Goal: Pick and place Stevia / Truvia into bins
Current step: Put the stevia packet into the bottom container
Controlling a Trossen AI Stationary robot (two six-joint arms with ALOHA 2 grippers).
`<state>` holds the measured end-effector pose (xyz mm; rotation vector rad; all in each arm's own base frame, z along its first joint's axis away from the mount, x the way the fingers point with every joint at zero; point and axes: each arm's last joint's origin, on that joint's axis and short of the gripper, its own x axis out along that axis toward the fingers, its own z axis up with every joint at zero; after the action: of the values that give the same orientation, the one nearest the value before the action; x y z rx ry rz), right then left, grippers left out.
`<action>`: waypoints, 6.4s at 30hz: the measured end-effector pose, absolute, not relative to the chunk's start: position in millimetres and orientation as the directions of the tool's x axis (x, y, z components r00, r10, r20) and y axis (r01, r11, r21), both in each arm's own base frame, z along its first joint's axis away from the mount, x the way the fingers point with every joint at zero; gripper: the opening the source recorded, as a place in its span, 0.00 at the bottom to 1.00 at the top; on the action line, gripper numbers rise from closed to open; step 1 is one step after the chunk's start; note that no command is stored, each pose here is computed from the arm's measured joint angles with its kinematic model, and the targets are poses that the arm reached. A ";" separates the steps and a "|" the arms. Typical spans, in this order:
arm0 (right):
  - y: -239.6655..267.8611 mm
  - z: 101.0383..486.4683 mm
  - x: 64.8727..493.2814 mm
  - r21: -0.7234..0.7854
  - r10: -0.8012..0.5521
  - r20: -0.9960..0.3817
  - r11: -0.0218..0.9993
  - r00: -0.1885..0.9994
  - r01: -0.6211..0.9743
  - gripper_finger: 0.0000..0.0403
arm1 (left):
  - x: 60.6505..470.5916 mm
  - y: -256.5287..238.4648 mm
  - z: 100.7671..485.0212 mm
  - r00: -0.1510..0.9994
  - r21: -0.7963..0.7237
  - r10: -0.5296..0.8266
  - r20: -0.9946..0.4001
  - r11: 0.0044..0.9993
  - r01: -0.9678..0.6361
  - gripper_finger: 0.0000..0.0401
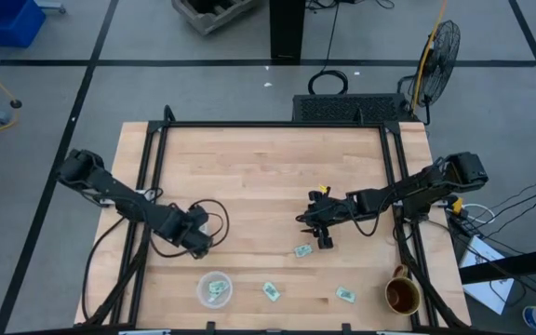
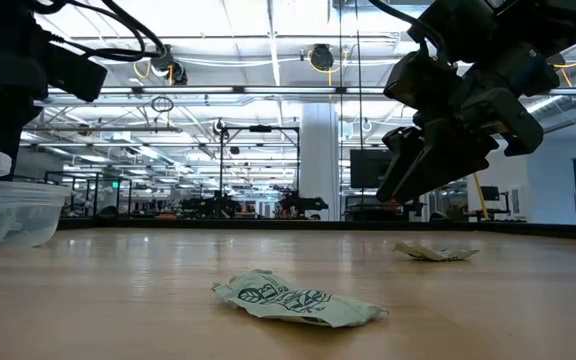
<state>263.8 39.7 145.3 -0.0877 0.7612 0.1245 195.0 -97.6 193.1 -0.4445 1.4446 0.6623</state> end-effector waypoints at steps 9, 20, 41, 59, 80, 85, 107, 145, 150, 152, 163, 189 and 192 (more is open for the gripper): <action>39.7 145.4 263.9 -0.034 0.081 -0.691 0.989 0.718 -0.144 0.42 | 197.7 -91.9 193.1 -0.005 0.114 0.148 -0.989 0.745 -0.658 0.15; 44.3 146.3 264.0 0.048 0.141 -0.682 0.988 0.718 -0.149 0.42 | 214.9 -81.0 214.5 0.053 0.033 0.097 -0.994 0.722 -0.691 0.16; 111.7 138.6 270.6 -0.051 0.196 -0.572 0.961 0.796 -0.272 0.42 | 267.3 -67.4 284.5 0.508 0.006 0.319 -0.800 0.852 -0.524 0.16; 106.6 98.4 280.4 -0.043 0.146 -0.681 0.970 0.718 -0.238 0.41 | 268.9 -68.5 285.3 0.524 0.002 0.306 -0.795 0.865 -0.502 0.16; 86.2 105.9 294.3 -0.178 0.077 -0.596 0.958 0.800 -0.225 0.00 | 269.2 -68.3 285.6 0.528 0.020 0.315 -0.789 0.872 -0.490 0.16; 76.6 131.8 311.7 -0.195 0.080 -0.336 0.969 0.939 -0.152 0.00 | 269.3 -68.3 285.5 0.528 0.017 0.314 -0.789 0.870 -0.492 0.16; 25.1 175.7 324.6 0.000 0.335 0.107 0.942 0.936 -0.337 0.00 | 296.7 -78.2 244.3 0.859 0.126 0.100 -0.502 0.991 -0.041 0.16; 25.8 208.6 338.7 -0.178 0.336 0.279 0.939 0.900 -0.295 0.00 | 303.2 -42.7 233.8 0.963 0.116 -0.040 -0.266 0.990 0.073 0.48; 25.8 208.6 338.7 -0.188 0.336 0.278 0.938 0.900 -0.292 0.00 | 304.7 -44.8 240.3 0.974 0.146 -0.110 -0.200 0.979 0.141 0.52; 25.8 208.4 338.8 -0.188 0.336 0.277 0.938 0.900 -0.292 0.00 | 305.0 -46.2 242.7 0.974 0.150 -0.146 -0.175 0.973 0.173 0.52; 23.5 208.6 338.9 -0.199 0.329 0.279 0.939 0.902 -0.281 0.00 | 304.9 -47.1 243.0 0.968 0.169 -0.181 -0.174 0.963 0.210 0.52; 15.6 208.3 339.3 -0.202 0.308 0.276 0.945 0.910 -0.259 0.00 | 306.3 -39.8 245.5 0.971 0.228 -0.190 -0.148 0.948 0.220 0.03; 15.6 208.3 339.3 -0.202 0.309 0.276 0.944 0.910 -0.259 0.00 | 306.3 -39.9 245.4 0.971 0.212 -0.189 -0.148 0.953 0.218 0.03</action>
<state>339.3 15.6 208.3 -0.1630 -0.3103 0.2944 306.3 -39.9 245.4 0.2294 0.1268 -0.2077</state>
